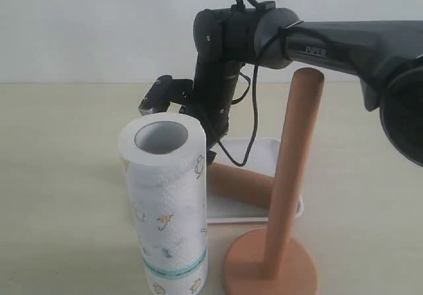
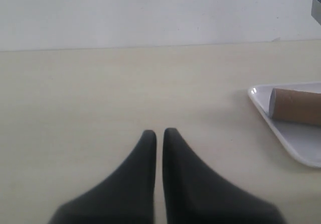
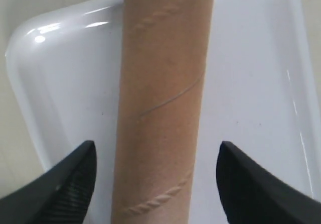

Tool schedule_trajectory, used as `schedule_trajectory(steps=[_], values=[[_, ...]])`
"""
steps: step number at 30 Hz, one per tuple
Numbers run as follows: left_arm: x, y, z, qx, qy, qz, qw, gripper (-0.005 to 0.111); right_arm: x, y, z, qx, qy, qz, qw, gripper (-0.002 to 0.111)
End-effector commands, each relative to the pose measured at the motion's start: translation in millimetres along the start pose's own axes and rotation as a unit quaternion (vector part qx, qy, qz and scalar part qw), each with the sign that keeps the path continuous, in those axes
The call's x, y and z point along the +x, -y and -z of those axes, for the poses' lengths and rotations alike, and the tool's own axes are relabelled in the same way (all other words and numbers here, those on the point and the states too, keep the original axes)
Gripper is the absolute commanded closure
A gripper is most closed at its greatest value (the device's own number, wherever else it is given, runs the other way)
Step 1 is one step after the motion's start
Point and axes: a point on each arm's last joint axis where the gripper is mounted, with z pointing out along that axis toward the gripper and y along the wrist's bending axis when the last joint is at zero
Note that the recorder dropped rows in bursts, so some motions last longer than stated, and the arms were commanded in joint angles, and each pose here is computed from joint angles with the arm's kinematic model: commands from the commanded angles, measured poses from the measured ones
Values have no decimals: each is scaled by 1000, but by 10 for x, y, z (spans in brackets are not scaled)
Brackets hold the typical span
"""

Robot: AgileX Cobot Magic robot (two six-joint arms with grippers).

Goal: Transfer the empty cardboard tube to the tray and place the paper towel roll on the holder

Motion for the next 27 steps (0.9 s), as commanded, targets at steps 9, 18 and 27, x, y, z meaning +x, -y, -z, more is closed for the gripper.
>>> schedule_trajectory(steps=[9,18,27], values=[[4,-2,-2,-1,3,-2,1000,103,-24,-19,333,26,17,4,1000,48],[4,-2,-2,-1,3,-2,1000,103,-61,-72,1027,93,84,-2,992,102],[4,-2,-2,-1,3,-2,1000,103,-27,-187,1652,140,151,-18,978,108]])
